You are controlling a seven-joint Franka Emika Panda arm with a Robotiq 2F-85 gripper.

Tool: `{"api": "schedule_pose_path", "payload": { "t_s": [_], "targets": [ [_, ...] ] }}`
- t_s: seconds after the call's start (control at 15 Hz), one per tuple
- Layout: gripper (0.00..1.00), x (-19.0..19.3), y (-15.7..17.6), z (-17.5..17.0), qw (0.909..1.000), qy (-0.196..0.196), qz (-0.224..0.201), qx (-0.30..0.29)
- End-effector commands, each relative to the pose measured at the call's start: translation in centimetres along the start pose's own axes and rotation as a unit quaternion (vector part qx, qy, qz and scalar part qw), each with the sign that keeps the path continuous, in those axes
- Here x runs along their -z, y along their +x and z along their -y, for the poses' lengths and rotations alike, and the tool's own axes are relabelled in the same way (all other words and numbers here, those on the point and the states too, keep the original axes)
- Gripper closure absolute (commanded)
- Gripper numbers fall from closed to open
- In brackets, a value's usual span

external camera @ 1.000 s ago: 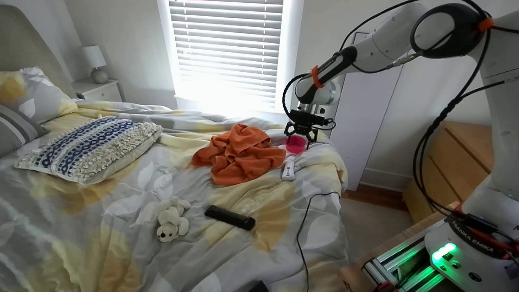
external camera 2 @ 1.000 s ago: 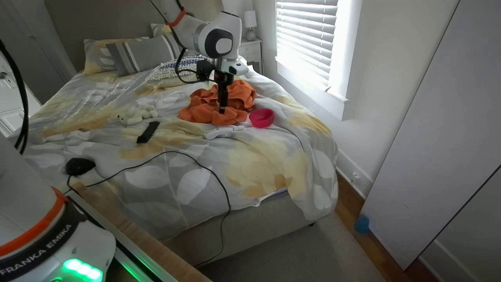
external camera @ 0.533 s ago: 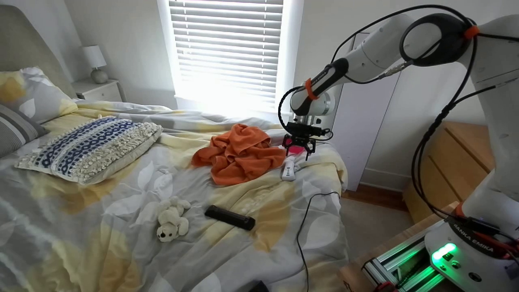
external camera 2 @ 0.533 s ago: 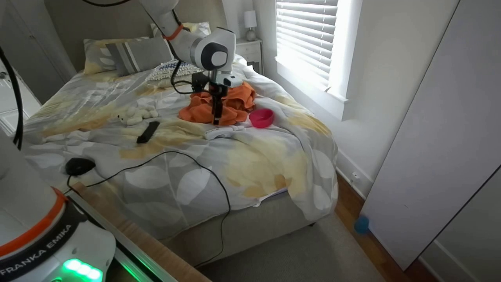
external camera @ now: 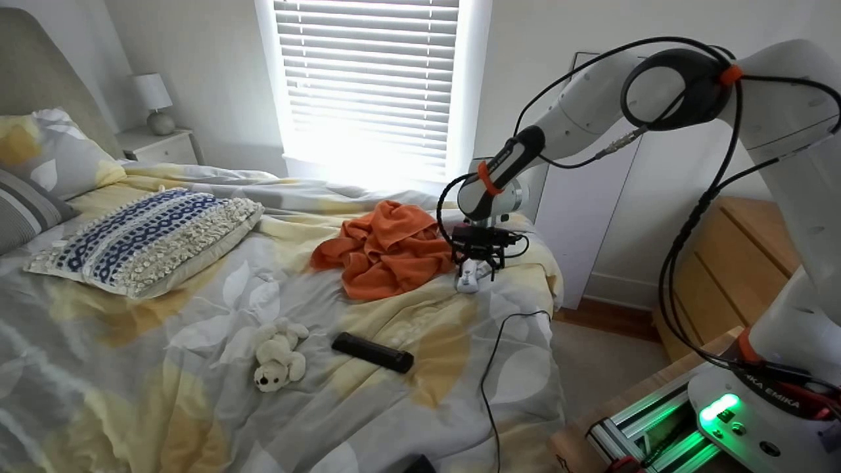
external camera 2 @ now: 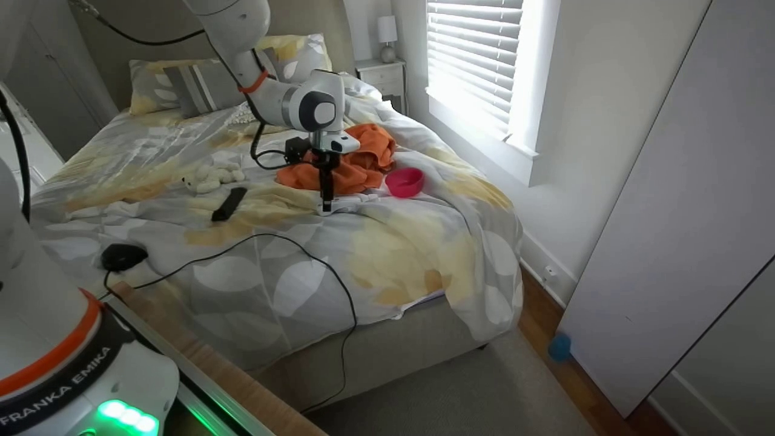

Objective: Pick up the red bowl and put it to the right of the white remote on the bed, pick up the white remote and put it in the red bowl

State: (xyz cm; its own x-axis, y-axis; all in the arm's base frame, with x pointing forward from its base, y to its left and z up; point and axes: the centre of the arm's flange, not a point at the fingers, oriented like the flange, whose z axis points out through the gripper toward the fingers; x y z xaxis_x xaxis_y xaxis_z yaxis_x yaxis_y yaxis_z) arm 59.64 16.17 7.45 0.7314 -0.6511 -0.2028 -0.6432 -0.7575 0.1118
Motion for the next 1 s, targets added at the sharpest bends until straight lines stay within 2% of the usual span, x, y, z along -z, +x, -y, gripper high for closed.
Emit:
{"api": "schedule_pose_path", "payload": {
  "t_s": [0.0,0.27,0.4,0.53,0.73,0.8,0.93],
  "targets": [
    [0.0,-0.9,-0.5,2.3,0.9985,-0.003,-0.053,0.014],
    [0.01,-1.5,-0.2,3.4,0.996,-0.009,-0.084,0.03],
    [0.17,-2.2,0.4,3.3,0.9955,-0.021,-0.087,0.029],
    [0.4,-2.9,0.8,3.1,0.9955,-0.026,-0.086,0.028],
    [0.64,-3.1,0.9,3.1,0.9958,-0.024,-0.084,0.026],
    [0.69,-2.5,0.8,3.1,0.996,-0.02,-0.083,0.025],
    [0.69,-0.6,0.6,3.0,0.9957,-0.012,-0.089,0.021]
  ]
}}
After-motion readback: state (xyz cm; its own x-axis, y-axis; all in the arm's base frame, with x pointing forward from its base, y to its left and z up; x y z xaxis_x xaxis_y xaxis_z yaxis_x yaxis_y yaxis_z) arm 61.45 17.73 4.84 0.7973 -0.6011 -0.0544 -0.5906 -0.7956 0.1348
